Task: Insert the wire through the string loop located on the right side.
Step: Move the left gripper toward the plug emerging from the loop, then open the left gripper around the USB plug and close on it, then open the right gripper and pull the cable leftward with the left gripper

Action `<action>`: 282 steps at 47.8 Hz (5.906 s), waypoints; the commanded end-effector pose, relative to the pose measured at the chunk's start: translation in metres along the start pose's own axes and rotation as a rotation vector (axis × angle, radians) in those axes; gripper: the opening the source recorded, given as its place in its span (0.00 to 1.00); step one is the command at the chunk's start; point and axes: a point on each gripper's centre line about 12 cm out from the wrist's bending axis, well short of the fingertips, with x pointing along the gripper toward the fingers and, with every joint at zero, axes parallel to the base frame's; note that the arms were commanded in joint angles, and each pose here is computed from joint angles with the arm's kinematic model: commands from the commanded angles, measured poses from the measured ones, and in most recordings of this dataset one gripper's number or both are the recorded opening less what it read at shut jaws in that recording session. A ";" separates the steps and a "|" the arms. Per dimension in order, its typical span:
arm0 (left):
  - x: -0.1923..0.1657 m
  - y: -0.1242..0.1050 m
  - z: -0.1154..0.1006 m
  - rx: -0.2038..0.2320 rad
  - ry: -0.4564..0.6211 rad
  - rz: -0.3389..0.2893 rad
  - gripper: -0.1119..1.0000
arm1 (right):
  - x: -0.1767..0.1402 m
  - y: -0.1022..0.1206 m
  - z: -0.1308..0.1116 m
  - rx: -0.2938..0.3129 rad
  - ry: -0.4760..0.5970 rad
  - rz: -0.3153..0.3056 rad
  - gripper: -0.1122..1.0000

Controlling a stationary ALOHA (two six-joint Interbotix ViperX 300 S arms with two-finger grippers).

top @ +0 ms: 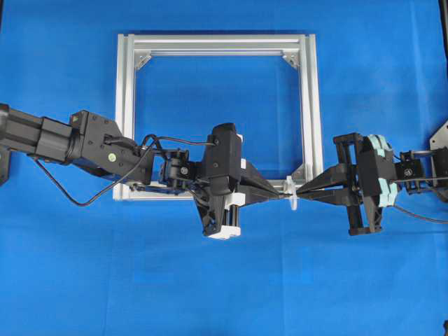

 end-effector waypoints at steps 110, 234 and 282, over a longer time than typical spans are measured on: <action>0.021 0.002 -0.015 -0.001 0.030 0.006 0.89 | 0.002 0.001 0.008 0.006 -0.029 0.003 0.07; -0.138 0.012 -0.077 0.006 0.173 0.014 0.18 | 0.002 0.001 0.003 0.001 0.016 0.003 0.96; -0.248 0.006 -0.117 0.020 0.212 -0.062 0.18 | 0.003 0.003 0.005 0.001 0.032 0.006 0.96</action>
